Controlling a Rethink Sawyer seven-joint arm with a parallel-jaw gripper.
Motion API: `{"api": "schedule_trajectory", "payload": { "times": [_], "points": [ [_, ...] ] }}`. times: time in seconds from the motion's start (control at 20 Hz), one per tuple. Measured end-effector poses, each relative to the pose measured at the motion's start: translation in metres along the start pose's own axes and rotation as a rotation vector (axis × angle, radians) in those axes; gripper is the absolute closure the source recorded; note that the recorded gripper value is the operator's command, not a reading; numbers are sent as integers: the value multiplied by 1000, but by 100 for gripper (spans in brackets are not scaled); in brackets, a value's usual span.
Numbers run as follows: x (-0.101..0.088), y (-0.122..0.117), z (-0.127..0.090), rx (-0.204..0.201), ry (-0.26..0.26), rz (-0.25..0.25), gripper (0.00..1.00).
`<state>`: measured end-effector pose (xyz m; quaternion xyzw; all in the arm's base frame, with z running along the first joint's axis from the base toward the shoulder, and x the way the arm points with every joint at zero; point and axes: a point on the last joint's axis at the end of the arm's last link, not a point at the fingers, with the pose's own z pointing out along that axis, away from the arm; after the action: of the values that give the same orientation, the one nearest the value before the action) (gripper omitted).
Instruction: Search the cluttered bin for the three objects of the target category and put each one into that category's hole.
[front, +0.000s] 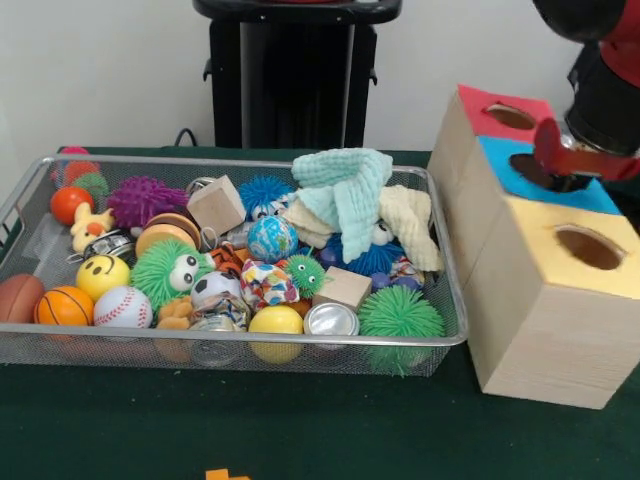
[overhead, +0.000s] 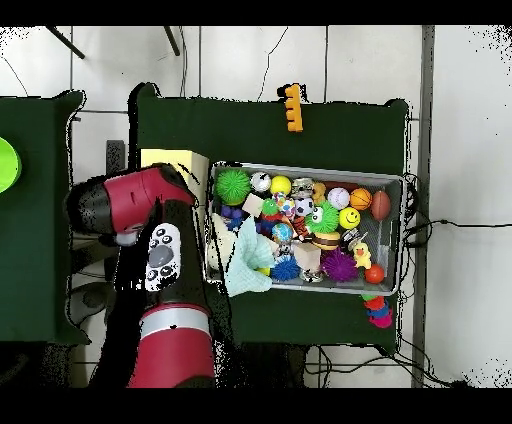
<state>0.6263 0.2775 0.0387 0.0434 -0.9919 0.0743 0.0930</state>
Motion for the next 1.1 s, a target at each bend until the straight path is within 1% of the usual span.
{"api": "schedule_trajectory", "payload": {
  "times": [0.05,0.15,0.3,0.35,0.45,0.5,0.55,0.65,0.7,0.75,0.85,0.95,1.0,1.1],
  "points": [
    [2,8,3,-8,-16,-5,100],
    [5,13,6,-8,-22,-13,100],
    [10,6,7,-9,-49,-7,100],
    [14,-5,7,-23,-66,8,100],
    [17,-18,5,-39,-76,28,100],
    [21,-43,-2,-63,-85,67,100],
    [22,-51,-5,-70,-88,80,100],
    [23,-78,-16,-99,-96,127,100],
    [24,-85,-20,-108,-96,142,100],
    [25,-97,-27,-129,-95,166,100],
    [27,-112,-38,-158,-95,193,100],
    [28,-123,-45,-174,-99,211,100],
    [28,-137,-53,-187,-105,231,100],
    [29,-152,-62,-200,-113,252,100]
  ]
}}
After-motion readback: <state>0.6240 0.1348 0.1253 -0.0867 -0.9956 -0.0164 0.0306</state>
